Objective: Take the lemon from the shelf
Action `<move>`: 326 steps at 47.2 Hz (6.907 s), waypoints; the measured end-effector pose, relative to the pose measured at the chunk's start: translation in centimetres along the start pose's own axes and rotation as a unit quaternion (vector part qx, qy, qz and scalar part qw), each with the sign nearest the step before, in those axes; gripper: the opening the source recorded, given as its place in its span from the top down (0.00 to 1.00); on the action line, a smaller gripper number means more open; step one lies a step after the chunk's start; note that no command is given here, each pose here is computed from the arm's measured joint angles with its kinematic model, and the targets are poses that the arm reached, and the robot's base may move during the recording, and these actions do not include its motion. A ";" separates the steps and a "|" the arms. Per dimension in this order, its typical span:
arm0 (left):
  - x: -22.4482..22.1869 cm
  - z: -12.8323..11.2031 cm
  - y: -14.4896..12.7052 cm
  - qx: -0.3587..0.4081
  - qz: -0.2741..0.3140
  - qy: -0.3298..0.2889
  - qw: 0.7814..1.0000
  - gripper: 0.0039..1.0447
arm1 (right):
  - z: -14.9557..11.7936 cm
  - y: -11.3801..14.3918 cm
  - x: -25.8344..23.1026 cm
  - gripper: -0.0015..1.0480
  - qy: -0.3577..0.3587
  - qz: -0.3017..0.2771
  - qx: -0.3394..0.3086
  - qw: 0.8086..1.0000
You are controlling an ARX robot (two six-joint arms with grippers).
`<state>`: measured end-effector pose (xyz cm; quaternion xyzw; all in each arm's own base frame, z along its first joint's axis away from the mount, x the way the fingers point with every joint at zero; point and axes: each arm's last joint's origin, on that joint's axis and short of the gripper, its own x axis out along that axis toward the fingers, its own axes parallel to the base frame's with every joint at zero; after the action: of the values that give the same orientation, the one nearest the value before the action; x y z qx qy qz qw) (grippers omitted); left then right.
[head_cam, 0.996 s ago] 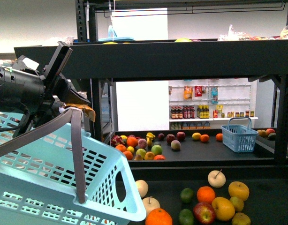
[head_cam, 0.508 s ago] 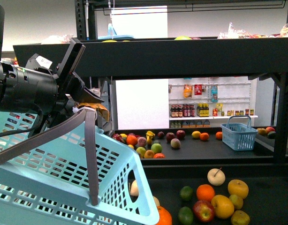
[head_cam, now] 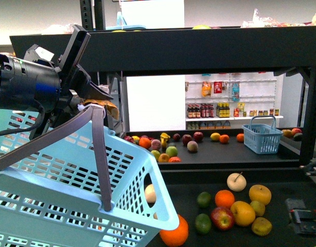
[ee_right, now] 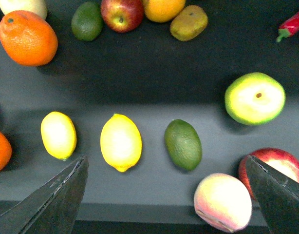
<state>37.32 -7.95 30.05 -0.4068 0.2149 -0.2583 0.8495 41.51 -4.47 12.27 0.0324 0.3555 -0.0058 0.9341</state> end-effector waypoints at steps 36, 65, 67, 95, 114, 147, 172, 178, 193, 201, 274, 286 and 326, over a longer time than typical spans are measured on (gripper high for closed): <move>0.0 0.0 0.0 0.000 0.001 -0.001 1.000 0.88 | -6.3 4.6 12.9 0.07 0.091 -0.006 -0.036 0.995; 0.0 0.0 0.0 0.000 0.001 -0.001 1.000 0.88 | -8.2 5.4 17.0 0.07 0.111 -0.007 -0.039 0.993; 0.0 0.0 0.0 0.000 0.001 -0.001 1.000 0.88 | -8.3 5.4 17.2 0.07 0.112 -0.008 -0.040 0.993; 0.0 0.0 0.0 0.000 0.001 -0.001 1.000 0.88 | -3.1 4.4 11.6 0.37 0.042 -0.005 -0.031 0.999; 0.0 0.0 0.0 0.000 0.001 -0.001 1.000 0.88 | 10.2 9.4 -4.7 0.37 -0.133 0.154 -0.021 0.979; 0.0 0.0 0.0 0.000 0.001 -0.001 1.000 0.88 | 10.5 23.0 -7.1 0.37 -0.101 0.323 -0.064 0.939; 0.0 0.0 0.0 0.000 0.001 -0.001 1.000 0.88 | 10.1 25.9 -6.9 0.07 -0.103 0.333 -0.073 0.934; 0.0 -0.1 0.2 -0.001 0.003 0.001 1.000 0.88 | 10.6 25.1 -6.7 0.07 -0.118 0.323 -0.064 0.937; 0.0 -0.1 0.2 -0.001 0.005 -0.001 1.000 0.88 | 12.0 15.8 -7.9 0.07 -0.196 0.206 -0.029 0.958; 0.0 -0.2 0.2 -0.002 0.002 0.003 1.000 0.88 | 11.3 9.1 -8.7 0.07 -0.226 0.120 -0.030 0.966; 0.0 -0.2 0.2 -0.002 0.003 0.001 1.000 0.88 | -9.1 13.8 14.8 0.07 0.043 0.064 -0.130 0.989; 0.0 -0.2 0.2 -0.002 0.003 0.001 1.000 0.88 | -9.9 14.9 16.0 0.07 0.055 0.061 -0.137 0.987; 0.0 -0.2 0.2 -0.002 0.003 0.001 1.000 0.88 | -10.5 16.2 18.0 0.42 0.073 0.054 -0.142 0.986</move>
<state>37.29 -7.94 29.81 -0.4074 0.2176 -0.2555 0.8493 48.51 12.56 -6.58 -0.0815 0.4175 0.0972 0.8998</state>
